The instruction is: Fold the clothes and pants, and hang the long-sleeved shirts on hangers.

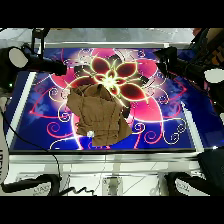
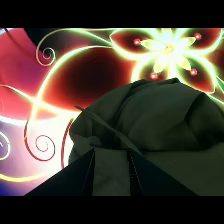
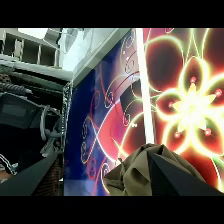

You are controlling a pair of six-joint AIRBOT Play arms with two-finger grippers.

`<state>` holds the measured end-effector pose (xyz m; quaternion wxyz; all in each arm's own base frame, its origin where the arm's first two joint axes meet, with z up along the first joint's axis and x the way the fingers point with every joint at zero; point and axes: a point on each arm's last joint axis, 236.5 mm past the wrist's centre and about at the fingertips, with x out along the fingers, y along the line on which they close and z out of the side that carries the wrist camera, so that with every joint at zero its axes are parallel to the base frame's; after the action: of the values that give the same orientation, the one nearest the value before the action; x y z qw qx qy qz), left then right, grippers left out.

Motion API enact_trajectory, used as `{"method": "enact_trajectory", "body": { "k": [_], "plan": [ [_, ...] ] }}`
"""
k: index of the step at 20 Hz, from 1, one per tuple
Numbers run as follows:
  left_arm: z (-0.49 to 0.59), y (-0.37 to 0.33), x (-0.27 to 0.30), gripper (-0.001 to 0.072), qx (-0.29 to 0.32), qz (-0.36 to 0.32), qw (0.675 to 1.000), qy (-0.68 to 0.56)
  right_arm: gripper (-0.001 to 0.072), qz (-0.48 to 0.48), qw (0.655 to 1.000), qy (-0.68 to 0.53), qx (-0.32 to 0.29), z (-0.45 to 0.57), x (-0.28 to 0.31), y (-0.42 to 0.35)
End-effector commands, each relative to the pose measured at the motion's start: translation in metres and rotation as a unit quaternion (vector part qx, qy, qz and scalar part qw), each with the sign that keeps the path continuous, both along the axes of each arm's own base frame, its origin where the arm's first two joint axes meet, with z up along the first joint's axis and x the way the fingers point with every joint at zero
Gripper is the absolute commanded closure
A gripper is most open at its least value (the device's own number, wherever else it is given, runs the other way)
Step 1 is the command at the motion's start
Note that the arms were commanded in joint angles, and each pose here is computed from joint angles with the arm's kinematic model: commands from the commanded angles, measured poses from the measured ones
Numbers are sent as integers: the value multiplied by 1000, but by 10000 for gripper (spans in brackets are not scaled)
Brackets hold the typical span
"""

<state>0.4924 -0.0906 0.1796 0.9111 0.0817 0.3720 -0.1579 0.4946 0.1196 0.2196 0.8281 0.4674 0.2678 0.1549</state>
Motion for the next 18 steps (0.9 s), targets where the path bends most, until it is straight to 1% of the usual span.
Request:
{"method": "enact_trajectory", "body": {
  "k": [1, 3, 4, 5, 6, 7, 8, 9, 10, 11, 14, 16, 17, 18],
  "plan": [
    [0, 0, 0, 478, 0, 0, 1000, 0, 123, 16, 999, 3, -34, -9, -4, 1],
    [0, 0, 0, 478, 0, 0, 1000, 0, 123, 85, 989, 14, -122, -36, -24, 9],
    [0, 0, 0, 478, 0, 0, 1000, 0, 123, 146, 975, 30, -163, -54, -45, 19],
    [0, 0, 0, 478, 0, 0, 1000, 0, 124, 210, 957, 44, -194, -68, -68, 27],
    [0, 0, 0, 478, 0, 0, 1000, 0, 125, 284, 932, 55, -218, -81, -97, 36],
    [0, 0, 0, 478, 0, 0, 1000, 0, 188, 350, 905, 68, -232, -91, -126, 43],
    [0, 0, 0, 478, 0, 0, 1000, 0, 356, 406, 878, 74, -244, -98, -150, 50],
    [0, 0, 0, 478, 0, 0, 1000, 0, 590, 452, 850, 76, -260, -105, -170, 56],
    [0, 0, 0, 478, 0, 0, 1000, 0, 683, 481, 829, 82, -272, -112, -184, 62],
    [0, 0, 0, 478, -1, 0, 1000, 0, 683, 497, 817, 88, -280, -120, -193, 70],
    [0, -3, -1, 478, -8, -2, 1000, 1, 691, 506, 809, 84, -286, -147, -202, 100],
    [1, -4, -1, 478, -9, -3, 1000, 1, 691, 517, 793, 114, -301, -188, -219, 103],
    [0, -4, 0, 478, -9, -3, 1000, 1, 691, 519, 790, 134, -299, -210, -231, 102],
    [0, -4, 0, 478, -9, -3, 1000, 2, 691, 508, 797, 153, -288, -227, -237, 102]
  ]
}}
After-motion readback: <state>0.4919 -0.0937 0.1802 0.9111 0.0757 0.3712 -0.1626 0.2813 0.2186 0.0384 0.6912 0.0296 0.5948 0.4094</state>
